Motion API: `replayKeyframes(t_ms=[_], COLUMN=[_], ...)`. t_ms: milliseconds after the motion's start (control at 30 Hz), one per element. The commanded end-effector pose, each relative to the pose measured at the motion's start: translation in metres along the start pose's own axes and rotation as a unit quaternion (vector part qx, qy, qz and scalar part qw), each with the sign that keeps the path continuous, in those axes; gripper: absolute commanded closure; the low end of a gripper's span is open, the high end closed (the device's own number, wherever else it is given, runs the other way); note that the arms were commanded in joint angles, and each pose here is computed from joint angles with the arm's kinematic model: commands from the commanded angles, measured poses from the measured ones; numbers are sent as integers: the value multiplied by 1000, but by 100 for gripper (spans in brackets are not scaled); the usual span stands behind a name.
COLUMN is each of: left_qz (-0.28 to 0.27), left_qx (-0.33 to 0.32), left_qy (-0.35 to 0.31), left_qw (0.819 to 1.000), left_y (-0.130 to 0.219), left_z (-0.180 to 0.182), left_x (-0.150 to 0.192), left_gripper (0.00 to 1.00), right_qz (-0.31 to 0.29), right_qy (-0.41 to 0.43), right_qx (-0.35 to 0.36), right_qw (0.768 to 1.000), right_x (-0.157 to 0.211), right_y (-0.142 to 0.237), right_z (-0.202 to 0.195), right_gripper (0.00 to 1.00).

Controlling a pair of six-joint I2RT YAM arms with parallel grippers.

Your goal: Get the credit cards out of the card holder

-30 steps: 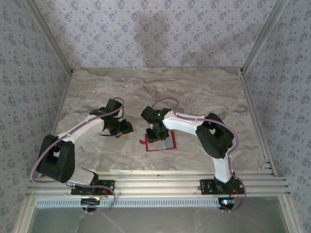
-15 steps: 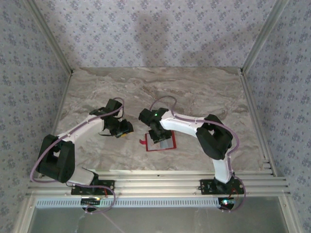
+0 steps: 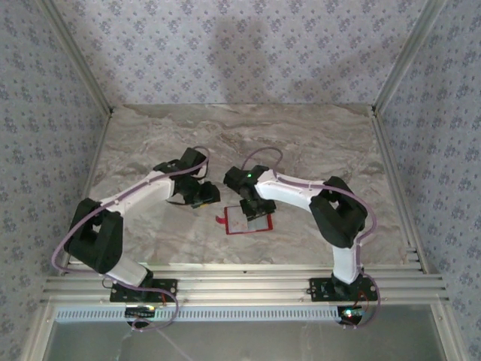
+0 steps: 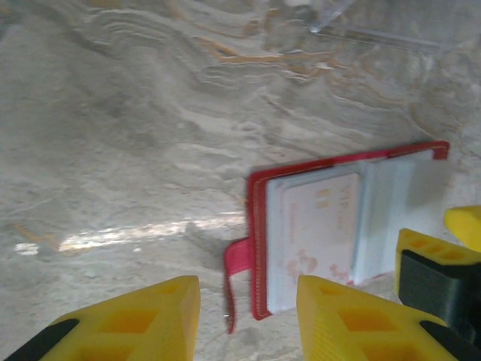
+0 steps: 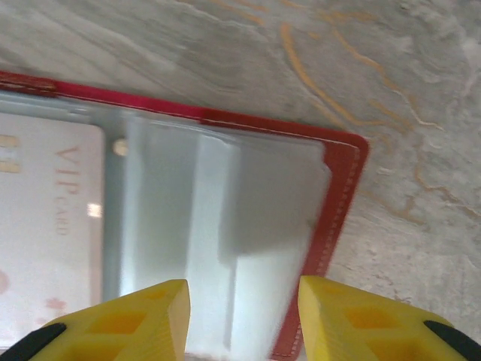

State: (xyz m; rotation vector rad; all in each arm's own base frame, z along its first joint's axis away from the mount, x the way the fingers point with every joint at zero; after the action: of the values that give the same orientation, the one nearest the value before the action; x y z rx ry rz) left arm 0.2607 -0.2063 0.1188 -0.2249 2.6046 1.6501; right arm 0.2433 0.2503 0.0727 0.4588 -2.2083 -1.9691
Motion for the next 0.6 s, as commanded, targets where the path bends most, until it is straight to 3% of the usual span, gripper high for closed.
replayKeyframes(t_ms=[0,367,567], left_qz=[7,37,62], left_qx=[-4,-4,-14], left_qy=[-19,-47,-49], left_qw=[1000,998,997], left_y=[0,-26,-45], left_z=[-14,-48,-56], left_x=[1,13,25], left_gripper=[60,61,64], right_qz=[-2,3,-3], right_qy=[-16,-54,-86], right_qx=[-10,-43,-99], right_qw=[1000,998,991], right_x=[4,16,20], right_y=[4,-4,-1], right_z=[-10,-30,-36], right_gripper=[55,57,61])
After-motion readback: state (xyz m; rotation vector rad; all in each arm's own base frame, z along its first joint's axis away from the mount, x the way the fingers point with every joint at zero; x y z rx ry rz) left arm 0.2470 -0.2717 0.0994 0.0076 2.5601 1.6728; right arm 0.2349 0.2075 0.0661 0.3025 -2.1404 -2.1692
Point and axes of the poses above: each hand's point on the last joint's axis, 136 mm out from that joint toward the fingers, its own y axis back along the fingers, its own z axis along the line the jaws close on, x = y × z, the point moved 3 cm from there along y, back along the fingers, and after that the axes turned 1 degree about y, right-handed, at the moved point
